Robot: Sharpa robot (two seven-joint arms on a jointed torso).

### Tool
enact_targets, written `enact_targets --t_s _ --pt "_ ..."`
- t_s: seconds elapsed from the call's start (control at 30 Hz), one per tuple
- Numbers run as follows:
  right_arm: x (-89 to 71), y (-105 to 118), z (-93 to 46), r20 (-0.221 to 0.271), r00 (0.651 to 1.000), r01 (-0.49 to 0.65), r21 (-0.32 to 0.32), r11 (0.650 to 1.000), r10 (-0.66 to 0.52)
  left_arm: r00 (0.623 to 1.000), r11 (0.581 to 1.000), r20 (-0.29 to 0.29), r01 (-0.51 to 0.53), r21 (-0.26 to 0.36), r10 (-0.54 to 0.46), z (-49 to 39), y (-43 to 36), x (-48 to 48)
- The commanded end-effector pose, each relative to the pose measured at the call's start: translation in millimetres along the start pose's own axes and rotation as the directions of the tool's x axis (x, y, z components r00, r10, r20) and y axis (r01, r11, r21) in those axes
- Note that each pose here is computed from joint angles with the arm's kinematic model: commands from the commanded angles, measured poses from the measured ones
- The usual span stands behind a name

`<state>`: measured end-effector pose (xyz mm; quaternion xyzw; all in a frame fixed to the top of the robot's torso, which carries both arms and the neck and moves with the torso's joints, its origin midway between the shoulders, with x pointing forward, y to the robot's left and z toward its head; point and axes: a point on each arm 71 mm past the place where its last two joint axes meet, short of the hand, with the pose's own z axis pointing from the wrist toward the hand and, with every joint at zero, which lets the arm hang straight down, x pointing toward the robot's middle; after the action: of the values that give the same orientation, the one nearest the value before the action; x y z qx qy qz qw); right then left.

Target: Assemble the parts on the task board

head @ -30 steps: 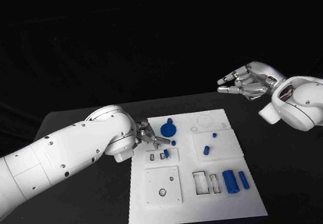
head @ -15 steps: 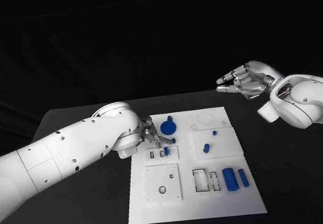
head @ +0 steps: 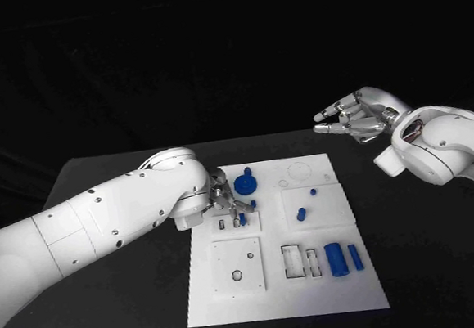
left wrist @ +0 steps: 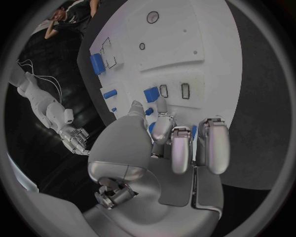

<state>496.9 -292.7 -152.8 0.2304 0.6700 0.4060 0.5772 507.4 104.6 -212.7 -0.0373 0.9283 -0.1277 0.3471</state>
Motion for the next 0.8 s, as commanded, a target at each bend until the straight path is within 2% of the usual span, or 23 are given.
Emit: enact_targets --t_s 0.03,0.8 --pt "1.8 0.8 0.7 -0.015 1.000 0.002 -0.008 1.000 -0.002 0.999 0.995 -0.021 -0.027 -0.094 0.025 -0.2 4.0 1.9" --pt "3.1 0.1 3.0 -0.018 1.000 0.001 -0.008 1.000 -0.001 0.998 0.995 -0.049 -0.051 -0.090 0.047 1.8 -0.3 5.0"
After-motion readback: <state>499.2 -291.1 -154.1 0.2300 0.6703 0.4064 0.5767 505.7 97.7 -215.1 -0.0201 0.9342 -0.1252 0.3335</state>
